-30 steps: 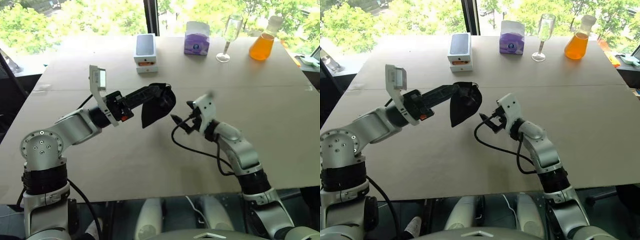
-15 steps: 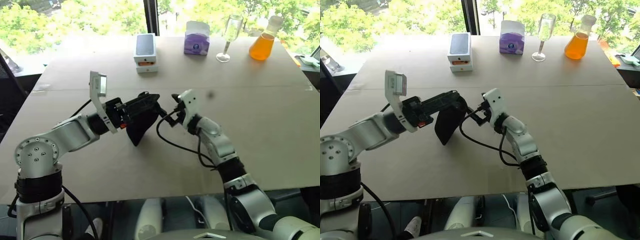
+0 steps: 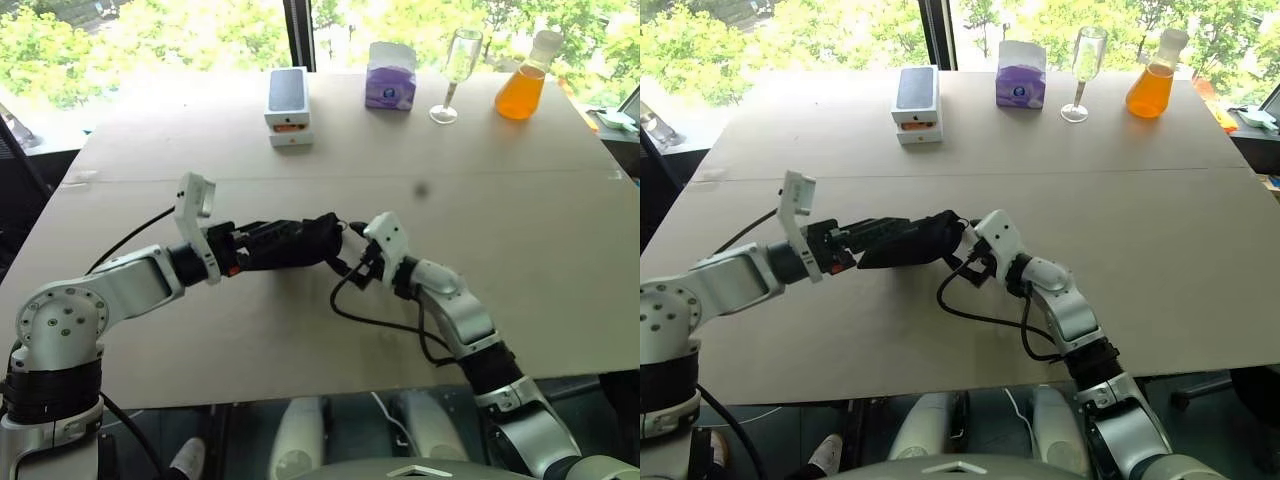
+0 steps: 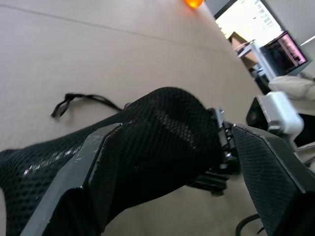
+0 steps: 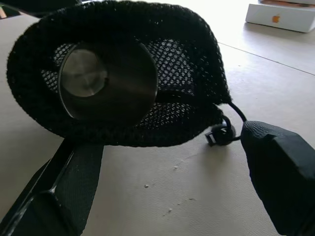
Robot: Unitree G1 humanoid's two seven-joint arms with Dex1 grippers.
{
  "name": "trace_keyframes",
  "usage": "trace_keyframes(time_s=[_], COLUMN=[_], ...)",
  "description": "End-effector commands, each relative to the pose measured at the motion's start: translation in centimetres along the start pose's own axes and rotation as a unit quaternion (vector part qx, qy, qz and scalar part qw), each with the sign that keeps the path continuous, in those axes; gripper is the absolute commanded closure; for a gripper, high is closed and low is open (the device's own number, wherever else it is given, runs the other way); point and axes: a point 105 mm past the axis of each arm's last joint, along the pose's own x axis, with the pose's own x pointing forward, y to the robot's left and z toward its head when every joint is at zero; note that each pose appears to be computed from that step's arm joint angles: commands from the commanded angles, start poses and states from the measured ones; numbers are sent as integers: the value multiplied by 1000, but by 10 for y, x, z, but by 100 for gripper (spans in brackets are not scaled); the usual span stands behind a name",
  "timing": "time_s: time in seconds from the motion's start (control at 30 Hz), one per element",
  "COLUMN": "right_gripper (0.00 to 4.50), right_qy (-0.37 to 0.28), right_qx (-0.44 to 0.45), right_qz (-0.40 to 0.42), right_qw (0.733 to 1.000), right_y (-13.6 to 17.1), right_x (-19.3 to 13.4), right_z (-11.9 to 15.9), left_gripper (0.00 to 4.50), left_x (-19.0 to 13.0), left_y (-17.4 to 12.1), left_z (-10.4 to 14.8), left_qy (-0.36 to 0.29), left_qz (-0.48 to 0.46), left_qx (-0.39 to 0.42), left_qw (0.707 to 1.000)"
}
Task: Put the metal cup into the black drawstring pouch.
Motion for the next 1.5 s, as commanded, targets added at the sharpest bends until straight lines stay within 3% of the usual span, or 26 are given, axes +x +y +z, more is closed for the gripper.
trace_keyframes(time_s=[0.03, 0.17, 0.47, 0.67, 0.83, 1.03, 1.17, 1.3, 1.5], right_gripper=[9, 9, 9, 9, 9, 9, 9, 9, 9], right_qy=[-18, -26, -15, 75, 77, 82, 84, 89, 87], right_qx=[-12, -6, -1, -22, -24, -43, -44, -46, -48], right_qz=[18, 15, 8, 49, 36, -17, -40, -14, 25], right_qw=[1000, 1000, 1000, 996, 996, 996, 995, 995, 995], right_y=[7, 7, 9, 6, -13, -30, -33, -21, -5], right_x=[-3, -4, -6, -65, -91, -91, -100, -118, -143], right_z=[13, 17, 14, -10, 8, 9, 10, 15, 28], left_gripper=[84, 84, 84, 84, 84, 84, 84, 84, 84], left_x=[13, 21, 30, 8, -7, 8, 17, 33, 58], left_y=[-14, -28, -43, -14, 1, -19, -23, -42, -45], left_z=[-8, -5, 17, 15, 1, -4, 10, 23, 5], left_qy=[19, 23, 69, 30, 58, 72, 106, 134, 194], left_qz=[12, 13, 53, 48, 56, 49, 129, 112, 99], left_qx=[50, 72, 251, 199, 207, 271, 334, 341, 325], left_qw=[998, 997, 964, 978, 975, 959, 928, 924, 920])
